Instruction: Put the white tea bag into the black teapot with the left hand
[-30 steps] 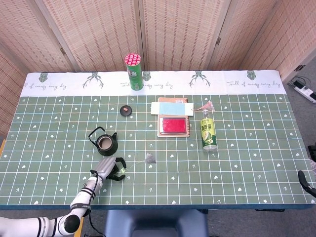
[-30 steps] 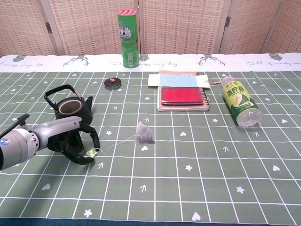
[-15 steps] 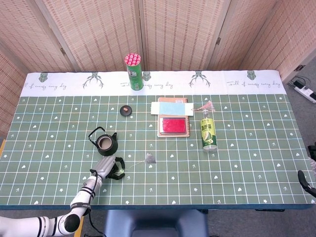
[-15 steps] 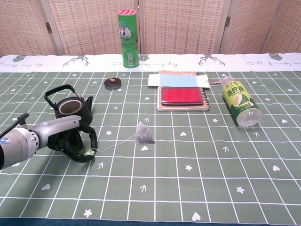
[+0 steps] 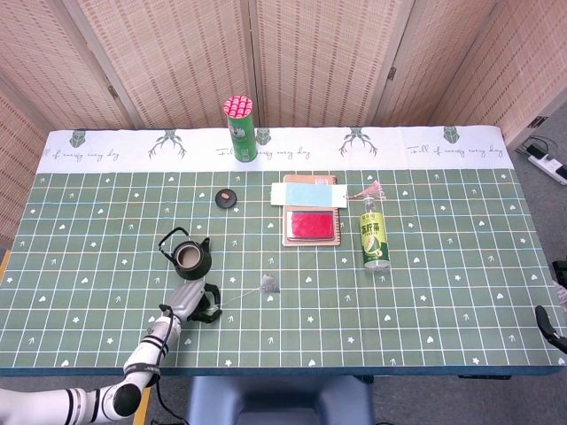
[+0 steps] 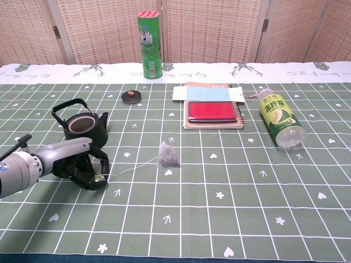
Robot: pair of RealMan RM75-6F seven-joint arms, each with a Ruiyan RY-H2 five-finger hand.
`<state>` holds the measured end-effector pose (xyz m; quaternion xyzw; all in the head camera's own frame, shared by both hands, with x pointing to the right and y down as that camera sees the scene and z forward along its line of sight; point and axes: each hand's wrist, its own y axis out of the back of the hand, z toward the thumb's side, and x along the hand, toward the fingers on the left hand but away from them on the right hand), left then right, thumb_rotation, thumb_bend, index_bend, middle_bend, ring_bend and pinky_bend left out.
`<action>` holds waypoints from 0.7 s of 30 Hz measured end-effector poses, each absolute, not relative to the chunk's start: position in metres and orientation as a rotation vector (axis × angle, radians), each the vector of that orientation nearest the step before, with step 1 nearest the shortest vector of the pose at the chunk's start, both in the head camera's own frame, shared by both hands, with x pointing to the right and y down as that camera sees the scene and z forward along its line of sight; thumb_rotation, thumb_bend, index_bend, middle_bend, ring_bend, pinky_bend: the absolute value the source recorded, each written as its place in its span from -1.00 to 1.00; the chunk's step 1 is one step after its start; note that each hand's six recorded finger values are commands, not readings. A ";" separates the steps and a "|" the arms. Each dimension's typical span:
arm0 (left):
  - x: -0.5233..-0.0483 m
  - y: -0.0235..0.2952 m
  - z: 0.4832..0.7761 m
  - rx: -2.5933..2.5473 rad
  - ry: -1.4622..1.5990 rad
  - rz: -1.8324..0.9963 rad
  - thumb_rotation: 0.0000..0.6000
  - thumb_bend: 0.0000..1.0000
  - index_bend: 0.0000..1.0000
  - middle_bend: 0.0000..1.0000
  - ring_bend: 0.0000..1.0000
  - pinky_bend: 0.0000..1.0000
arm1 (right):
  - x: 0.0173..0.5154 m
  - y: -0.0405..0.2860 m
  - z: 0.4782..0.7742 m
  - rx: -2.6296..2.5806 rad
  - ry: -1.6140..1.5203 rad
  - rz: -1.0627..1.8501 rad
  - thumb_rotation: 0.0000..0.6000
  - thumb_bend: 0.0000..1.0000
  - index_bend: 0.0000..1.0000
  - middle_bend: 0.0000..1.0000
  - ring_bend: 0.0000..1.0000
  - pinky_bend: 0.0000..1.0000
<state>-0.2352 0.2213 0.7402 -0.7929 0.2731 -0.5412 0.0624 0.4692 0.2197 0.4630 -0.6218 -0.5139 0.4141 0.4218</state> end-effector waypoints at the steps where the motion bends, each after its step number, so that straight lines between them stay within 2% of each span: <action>1: -0.236 0.221 0.740 -2.397 0.828 -1.636 1.00 0.02 0.15 1.00 1.00 1.00 | 0.469 0.220 0.463 -1.557 -1.286 1.038 1.00 -0.16 -1.00 -1.00 -1.00 -1.00; 5: -0.238 0.221 0.741 -2.400 0.842 -1.632 1.00 0.15 0.19 1.00 1.00 1.00 | 0.469 0.219 0.464 -1.558 -1.283 1.041 1.00 -0.16 -1.00 -1.00 -1.00 -1.00; 21: -0.244 0.212 0.732 -2.371 0.850 -1.597 1.00 0.20 0.26 1.00 1.00 1.00 | 0.465 0.219 0.468 -1.564 -1.265 1.051 1.00 -0.16 -1.00 -1.00 -1.00 -1.00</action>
